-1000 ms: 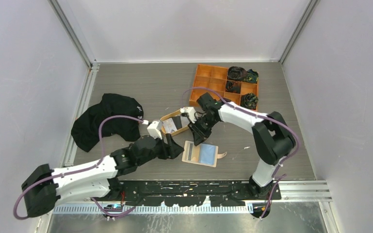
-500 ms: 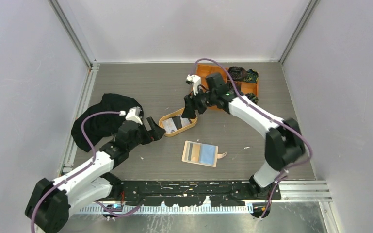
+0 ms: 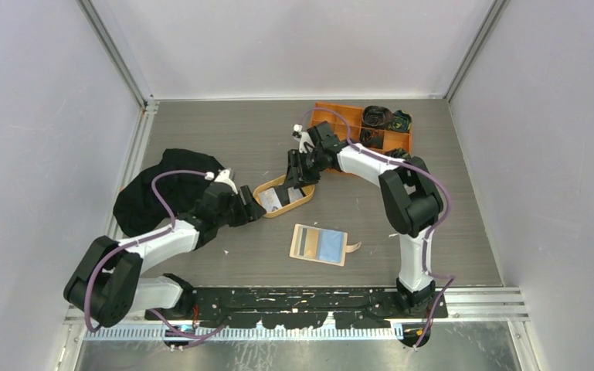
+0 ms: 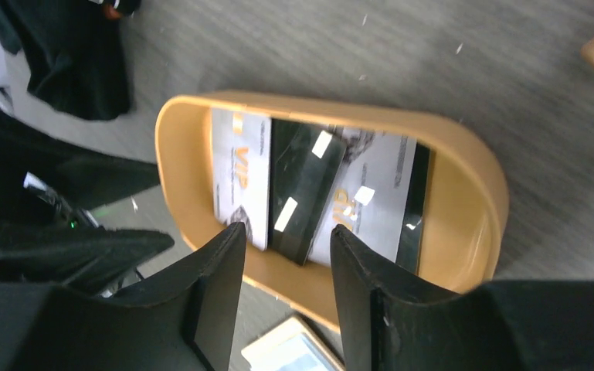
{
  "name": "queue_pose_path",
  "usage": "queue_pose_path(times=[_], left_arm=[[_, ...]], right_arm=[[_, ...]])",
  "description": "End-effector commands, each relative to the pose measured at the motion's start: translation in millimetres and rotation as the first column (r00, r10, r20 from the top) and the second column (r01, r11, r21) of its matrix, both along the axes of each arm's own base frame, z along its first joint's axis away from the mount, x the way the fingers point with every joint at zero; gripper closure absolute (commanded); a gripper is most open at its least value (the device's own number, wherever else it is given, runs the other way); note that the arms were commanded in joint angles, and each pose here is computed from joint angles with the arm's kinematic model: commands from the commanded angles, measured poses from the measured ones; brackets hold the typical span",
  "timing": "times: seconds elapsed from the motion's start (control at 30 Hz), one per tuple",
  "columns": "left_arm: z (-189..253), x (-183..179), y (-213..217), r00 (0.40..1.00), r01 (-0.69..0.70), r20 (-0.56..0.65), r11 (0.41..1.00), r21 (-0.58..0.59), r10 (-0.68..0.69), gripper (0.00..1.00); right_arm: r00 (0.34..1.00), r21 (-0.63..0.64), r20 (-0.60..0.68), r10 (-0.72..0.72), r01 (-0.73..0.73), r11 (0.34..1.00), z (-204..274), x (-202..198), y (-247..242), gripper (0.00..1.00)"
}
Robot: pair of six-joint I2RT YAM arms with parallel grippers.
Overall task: Put the credit cards into the card holder
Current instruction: Pick up the credit card from the storage box.
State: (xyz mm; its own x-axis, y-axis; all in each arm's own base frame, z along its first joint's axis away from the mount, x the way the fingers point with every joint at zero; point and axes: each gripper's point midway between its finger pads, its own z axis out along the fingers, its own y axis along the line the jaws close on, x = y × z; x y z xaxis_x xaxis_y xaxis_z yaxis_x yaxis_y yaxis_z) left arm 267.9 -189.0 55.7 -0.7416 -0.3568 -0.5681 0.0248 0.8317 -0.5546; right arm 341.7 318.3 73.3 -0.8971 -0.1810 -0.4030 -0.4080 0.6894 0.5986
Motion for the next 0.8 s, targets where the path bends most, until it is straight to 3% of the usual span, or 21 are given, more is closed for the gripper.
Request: queue_pose_path(times=[0.0, 0.23, 0.43, 0.77], left_arm=[[23, 25, -15, 0.997, 0.026, 0.074, 0.998, -0.053, -0.022, 0.41], [13, 28, -25, 0.998, 0.061, 0.026, 0.995, -0.074, -0.059, 0.56], [13, 28, -35, 0.995, 0.096, 0.012, 0.989, -0.111, -0.095, 0.67], [11, 25, -43, 0.993, 0.115, -0.005, 0.981, -0.156, -0.117, 0.73]], right_arm=[[0.998, 0.001, 0.011, -0.054, 0.054, 0.999, 3, 23, 18, 0.51], [0.999, -0.078, -0.017, -0.047, 0.046, 0.996, -22, 20, 25, 0.51], [0.994, 0.08, -0.099, 0.042, -0.034, 0.996, -5, -1, 52, 0.51], [0.984, 0.213, -0.159, 0.078, -0.042, 0.976, 16, -15, 70, 0.52]])
